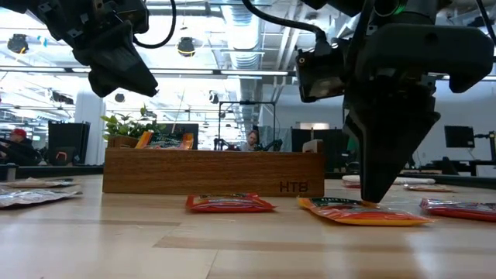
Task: Pick & Place Tea
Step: Put the orange tea bag into the left section of the wooden organizer
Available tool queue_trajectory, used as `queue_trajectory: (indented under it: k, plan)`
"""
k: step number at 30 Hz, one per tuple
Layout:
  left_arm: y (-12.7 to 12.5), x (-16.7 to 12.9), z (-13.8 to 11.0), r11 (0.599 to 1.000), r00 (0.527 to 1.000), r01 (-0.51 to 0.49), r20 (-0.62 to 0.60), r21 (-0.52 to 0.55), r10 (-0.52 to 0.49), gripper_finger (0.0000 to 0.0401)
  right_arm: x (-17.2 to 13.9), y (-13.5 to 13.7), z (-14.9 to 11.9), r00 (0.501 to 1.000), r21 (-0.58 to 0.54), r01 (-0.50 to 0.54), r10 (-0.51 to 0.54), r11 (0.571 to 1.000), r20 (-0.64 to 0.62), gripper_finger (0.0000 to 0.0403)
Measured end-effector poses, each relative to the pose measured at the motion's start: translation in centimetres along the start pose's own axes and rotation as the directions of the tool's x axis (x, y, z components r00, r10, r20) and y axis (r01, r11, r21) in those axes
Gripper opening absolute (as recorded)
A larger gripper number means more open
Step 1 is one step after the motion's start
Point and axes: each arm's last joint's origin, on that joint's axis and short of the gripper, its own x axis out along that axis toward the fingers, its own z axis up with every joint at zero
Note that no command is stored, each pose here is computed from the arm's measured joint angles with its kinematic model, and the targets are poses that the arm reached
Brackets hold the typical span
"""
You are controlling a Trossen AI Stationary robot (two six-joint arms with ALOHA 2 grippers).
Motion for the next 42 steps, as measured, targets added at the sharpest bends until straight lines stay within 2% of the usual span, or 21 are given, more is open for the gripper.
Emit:
queue_trajectory:
  k: [22,35,42]
  plan:
    - [0.0,0.0,0.0,1.0,1.0,0.0,0.0,0.0,0.0,0.008,0.4,-0.5,-0.7,1.0,0.008,0.013,-0.013,1.0,-0.02,0.0055]
    - [0.0,0.0,0.0,1.0,1.0,0.001,0.0,-0.001,-0.001,0.008,0.4,-1.3,-0.4,0.998,0.051,0.052,-0.05,0.997,-0.029,0.0011]
    - [0.0,0.0,0.0,1.0,1.0,0.001,0.001,-0.001,-0.001,0.008,0.4,-1.4,-0.5,0.998,0.049,0.055,-0.053,0.997,-0.032,0.0025]
